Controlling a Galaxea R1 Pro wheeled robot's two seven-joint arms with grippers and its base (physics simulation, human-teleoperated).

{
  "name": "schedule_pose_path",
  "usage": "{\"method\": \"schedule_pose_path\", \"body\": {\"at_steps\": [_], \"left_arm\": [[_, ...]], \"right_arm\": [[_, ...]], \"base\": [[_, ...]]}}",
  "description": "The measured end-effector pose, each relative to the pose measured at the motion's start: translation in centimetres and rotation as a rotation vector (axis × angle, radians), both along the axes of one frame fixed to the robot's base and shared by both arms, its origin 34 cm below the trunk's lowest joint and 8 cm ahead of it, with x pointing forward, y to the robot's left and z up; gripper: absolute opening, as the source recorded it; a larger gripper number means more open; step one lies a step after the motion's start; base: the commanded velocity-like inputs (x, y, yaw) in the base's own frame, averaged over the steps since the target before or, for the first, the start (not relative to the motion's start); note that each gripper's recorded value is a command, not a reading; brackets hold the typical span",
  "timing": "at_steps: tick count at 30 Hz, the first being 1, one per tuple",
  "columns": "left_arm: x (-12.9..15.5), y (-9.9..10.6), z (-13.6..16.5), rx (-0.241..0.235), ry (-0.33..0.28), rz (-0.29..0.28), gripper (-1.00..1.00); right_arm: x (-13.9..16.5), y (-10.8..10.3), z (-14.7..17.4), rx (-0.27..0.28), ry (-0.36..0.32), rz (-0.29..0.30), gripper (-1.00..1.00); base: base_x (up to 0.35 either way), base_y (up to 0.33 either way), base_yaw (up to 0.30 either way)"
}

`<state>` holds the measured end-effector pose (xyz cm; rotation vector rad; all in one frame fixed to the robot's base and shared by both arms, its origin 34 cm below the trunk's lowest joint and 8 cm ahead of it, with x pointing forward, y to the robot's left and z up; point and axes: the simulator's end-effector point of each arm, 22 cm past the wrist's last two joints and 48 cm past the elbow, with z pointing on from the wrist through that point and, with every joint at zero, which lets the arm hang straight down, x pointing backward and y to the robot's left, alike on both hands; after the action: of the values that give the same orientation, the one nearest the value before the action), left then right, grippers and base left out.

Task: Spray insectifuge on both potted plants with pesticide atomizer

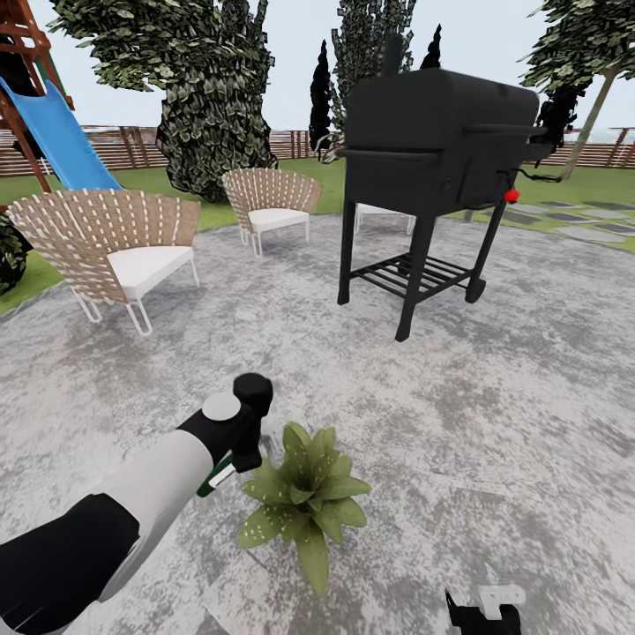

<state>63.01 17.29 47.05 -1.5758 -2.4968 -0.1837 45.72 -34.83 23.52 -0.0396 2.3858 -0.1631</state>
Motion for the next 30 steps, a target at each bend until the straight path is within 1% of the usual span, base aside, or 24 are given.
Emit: {"method": "schedule_pose_path", "body": {"at_steps": [2, 9, 13, 21, 25, 30], "left_arm": [[0.1, 0.0, 0.1, -0.001, -0.003, 0.000, -1.00], [0.7, 0.2, 0.6, -0.002, -0.017, 0.008, -1.00], [1.4, -0.4, 1.3, -0.010, -0.033, 0.002, -1.00], [0.1, 0.1, -0.1, 0.006, -0.004, 0.001, -1.00], [1.5, 0.5, 0.5, 0.018, -0.055, -0.003, -1.00], [1.6, 0.2, 0.6, 0.013, -0.061, -0.005, -1.00]], "right_arm": [[0.0, 0.0, 0.0, 0.000, 0.000, 0.000, 1.00], [0.0, 0.0, 0.0, 0.000, 0.000, 0.000, 1.00], [0.0, 0.0, 0.0, 0.000, 0.000, 0.000, 1.00], [0.0, 0.0, 0.0, 0.000, 0.000, 0.000, 1.00], [0.0, 0.0, 0.0, 0.000, 0.000, 0.000, 1.00], [0.0, 0.0, 0.0, 0.000, 0.000, 0.000, 1.00]], "base": [[0.172, 0.163, 0.000], [0.011, 0.011, 0.000], [0.000, 0.000, 0.000], [0.000, 0.000, 0.000], [0.072, 0.043, 0.000], [0.222, 0.136, 0.000]]}}
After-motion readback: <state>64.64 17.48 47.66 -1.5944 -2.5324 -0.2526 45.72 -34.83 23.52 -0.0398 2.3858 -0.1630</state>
